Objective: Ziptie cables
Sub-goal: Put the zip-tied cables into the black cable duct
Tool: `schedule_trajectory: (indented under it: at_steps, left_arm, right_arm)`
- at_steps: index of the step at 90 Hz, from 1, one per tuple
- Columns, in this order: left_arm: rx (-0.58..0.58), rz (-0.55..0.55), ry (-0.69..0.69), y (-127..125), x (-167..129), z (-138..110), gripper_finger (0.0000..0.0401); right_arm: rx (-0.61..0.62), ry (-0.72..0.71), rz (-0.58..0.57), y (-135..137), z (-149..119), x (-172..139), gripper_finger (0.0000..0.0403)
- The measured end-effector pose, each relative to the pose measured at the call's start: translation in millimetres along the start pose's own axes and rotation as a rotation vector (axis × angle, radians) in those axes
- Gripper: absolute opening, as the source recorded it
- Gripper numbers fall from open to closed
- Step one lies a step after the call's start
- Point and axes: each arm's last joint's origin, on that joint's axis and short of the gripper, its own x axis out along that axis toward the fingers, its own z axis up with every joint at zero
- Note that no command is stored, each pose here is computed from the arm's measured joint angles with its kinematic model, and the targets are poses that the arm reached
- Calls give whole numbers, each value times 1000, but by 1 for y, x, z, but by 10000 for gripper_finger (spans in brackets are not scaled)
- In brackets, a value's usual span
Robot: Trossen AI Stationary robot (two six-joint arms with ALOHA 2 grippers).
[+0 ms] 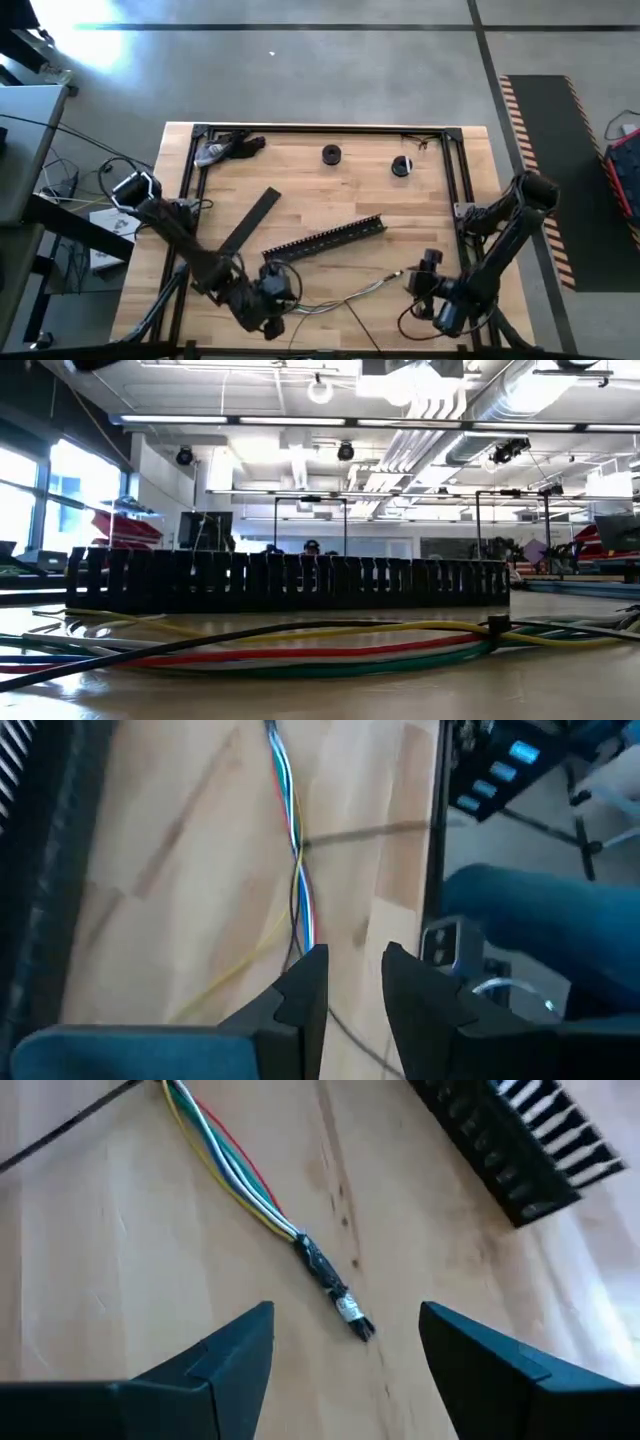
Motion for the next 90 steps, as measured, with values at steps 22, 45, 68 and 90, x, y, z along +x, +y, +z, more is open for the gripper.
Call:
schedule_trajectory:
  at_steps: [22, 45, 68, 90]
  left_arm:
    - [1, 93, 60, 21, 58, -2, 78]
    - [29, 179, 214, 52, 100, -8, 62]
    - [-5, 217, 333, 58, 100, -18, 5]
    - [-84, 26, 493, 44, 95, -20, 1]
  right_arm:
    - [94, -66, 75, -7, -8, 24, 234]
    - [132, -79, 87, -10, -7, 31, 234]
    - [136, -87, 86, -10, -6, 31, 234]
    - [149, -93, 93, -9, -6, 31, 234]
